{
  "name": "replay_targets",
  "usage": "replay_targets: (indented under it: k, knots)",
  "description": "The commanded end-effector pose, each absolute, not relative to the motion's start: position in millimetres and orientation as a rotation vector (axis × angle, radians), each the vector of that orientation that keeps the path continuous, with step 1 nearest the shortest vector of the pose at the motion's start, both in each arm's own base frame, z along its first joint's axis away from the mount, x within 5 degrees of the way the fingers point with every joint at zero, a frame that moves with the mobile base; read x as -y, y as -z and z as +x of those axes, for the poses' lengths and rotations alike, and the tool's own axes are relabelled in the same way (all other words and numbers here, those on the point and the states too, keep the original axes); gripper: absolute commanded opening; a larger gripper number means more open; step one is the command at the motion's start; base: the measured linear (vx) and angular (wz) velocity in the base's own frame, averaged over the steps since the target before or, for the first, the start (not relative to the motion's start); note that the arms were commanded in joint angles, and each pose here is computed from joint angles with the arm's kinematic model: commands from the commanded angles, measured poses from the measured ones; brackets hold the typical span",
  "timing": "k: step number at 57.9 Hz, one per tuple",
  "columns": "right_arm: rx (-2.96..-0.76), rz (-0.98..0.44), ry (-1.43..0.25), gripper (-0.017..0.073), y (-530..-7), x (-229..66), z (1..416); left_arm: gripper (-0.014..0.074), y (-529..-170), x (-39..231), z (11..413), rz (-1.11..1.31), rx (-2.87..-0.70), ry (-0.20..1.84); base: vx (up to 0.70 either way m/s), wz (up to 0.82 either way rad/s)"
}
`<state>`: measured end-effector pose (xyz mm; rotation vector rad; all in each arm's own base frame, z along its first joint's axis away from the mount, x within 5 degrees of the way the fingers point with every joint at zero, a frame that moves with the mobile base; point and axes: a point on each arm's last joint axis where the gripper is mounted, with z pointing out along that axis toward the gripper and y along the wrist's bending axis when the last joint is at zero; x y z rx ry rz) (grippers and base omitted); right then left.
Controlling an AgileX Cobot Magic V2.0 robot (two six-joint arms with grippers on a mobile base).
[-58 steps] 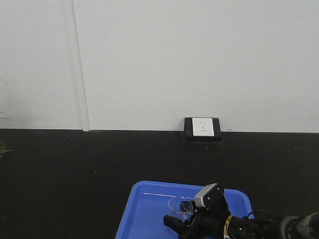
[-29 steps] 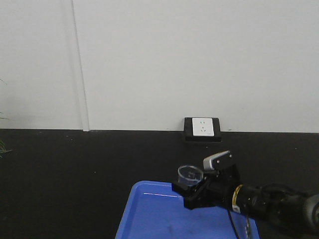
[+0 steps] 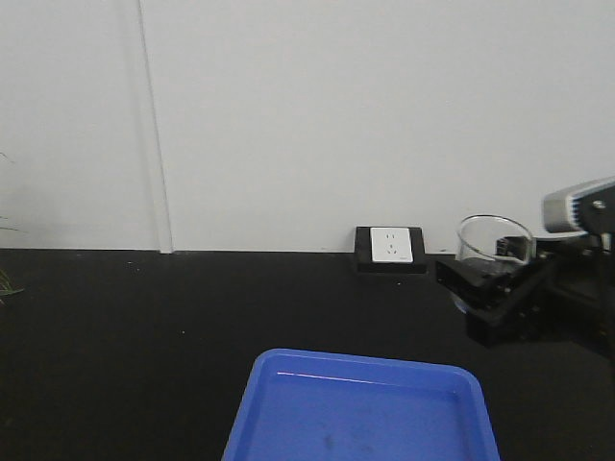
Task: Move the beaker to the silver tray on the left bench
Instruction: 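Close the right gripper on the beaker and lift it out of the tray, then hold the beaker raised in the right gripper beside the robot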
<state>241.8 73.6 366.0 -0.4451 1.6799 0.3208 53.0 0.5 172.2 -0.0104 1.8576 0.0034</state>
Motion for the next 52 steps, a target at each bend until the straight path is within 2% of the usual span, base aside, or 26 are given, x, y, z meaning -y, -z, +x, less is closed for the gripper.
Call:
replay_targets:
  k: [1,9,22,52]
  knots:
    - [-1.618,-0.388,-0.300,-0.0006,-384.3,-62.8,207.9,0.0001,-170.5,-0.1,54.4,-0.011,-1.792,0.007,0.00,0.00]
    - [-1.571,-0.297,-0.292,-0.0006,-383.1,-50.6,172.7,0.0001,-170.5,-0.1,54.4,-0.011,-1.792,0.007,0.00,0.00]
    - [-1.531,-0.273,-0.266,-0.0006,-374.1,-42.4,145.1,0.0001,-170.5,-0.1,54.4,-0.011,-1.792,0.007,0.00,0.00]
    - [-1.506,-0.271,-0.267,-0.0006,-377.2,-41.1,138.2,0.0001,-170.5,-0.1,54.4,-0.011,-1.792,0.007,0.00,0.00]
